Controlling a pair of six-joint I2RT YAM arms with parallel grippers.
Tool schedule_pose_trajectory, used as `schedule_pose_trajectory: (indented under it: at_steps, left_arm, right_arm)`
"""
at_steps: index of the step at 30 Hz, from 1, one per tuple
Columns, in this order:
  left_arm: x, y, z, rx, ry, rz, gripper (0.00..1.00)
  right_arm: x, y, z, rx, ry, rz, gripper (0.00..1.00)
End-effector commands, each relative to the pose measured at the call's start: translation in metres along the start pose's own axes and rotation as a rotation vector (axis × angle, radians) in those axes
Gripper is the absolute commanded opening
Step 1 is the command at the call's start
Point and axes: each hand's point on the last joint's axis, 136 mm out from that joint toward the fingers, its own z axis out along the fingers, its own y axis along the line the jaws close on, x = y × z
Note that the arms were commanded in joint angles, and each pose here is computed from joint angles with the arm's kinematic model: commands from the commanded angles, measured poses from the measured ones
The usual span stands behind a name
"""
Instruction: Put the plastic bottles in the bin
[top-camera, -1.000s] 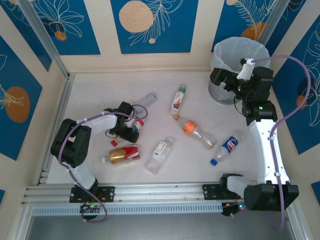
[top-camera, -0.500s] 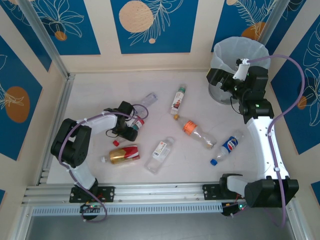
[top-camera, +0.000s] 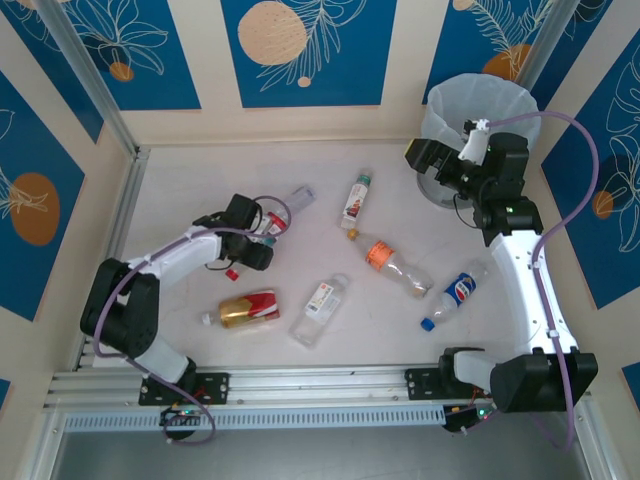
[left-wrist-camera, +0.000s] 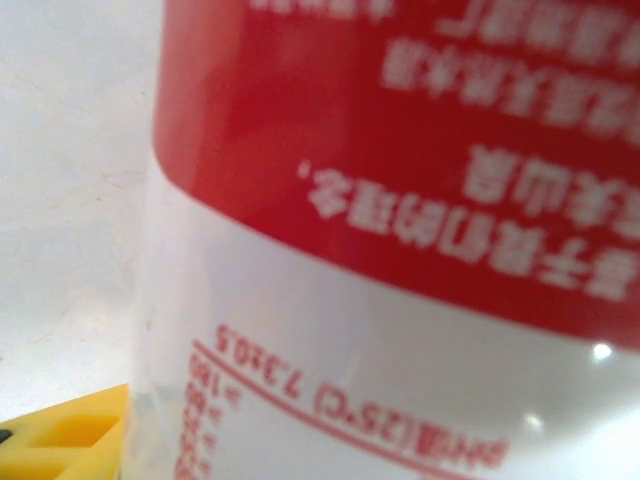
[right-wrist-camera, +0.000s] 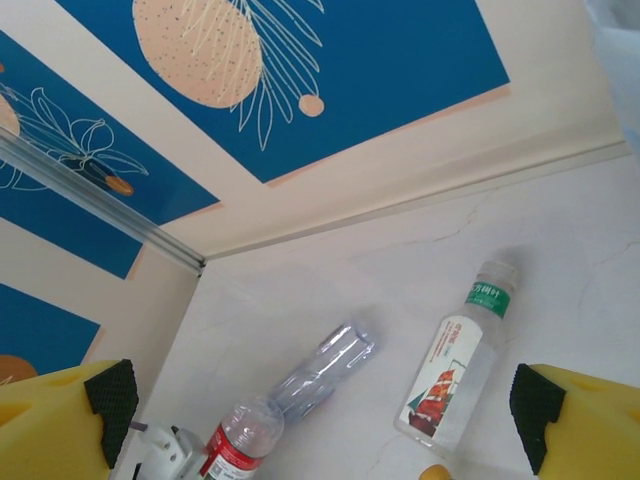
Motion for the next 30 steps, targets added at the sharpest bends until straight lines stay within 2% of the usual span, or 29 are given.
schedule_pose_trajectory:
  at_steps: [1, 4, 7, 14, 21, 30]
  left_arm:
    - [-0.013, 0.000, -0.016, -0.004, -0.076, -0.016, 0.63]
    - [-0.025, 0.005, -0.031, -0.039, -0.135, -0.035, 0.62]
    - [-0.039, -0.004, -0.049, -0.008, -0.187, -0.038, 0.63]
    - [-0.073, -0.058, -0.078, 0.159, -0.285, 0.005, 0.63]
    - [-0.098, -0.122, -0.101, 0.408, -0.352, 0.064, 0.63]
    - [-0.112, -0.163, -0.126, 0.614, -0.401, 0.099, 0.63]
  right_arm:
    - [0.019, 0.002, 0.003, -0.022, 0.060, 0.047, 0.98]
    - [0.030, 0.002, 0.006, -0.025, 0.089, 0.106, 0.98]
    - [0.041, 0.013, 0.010, -0.084, 0.129, 0.167, 0.98]
    - [0.071, 0.030, 0.023, -0.119, 0.200, 0.158, 0.97]
    - [0.089, 0.056, 0.036, -0.237, 0.256, 0.119, 0.98]
    - [0.100, 0.085, 0.044, -0.384, 0.255, 0.035, 1.00]
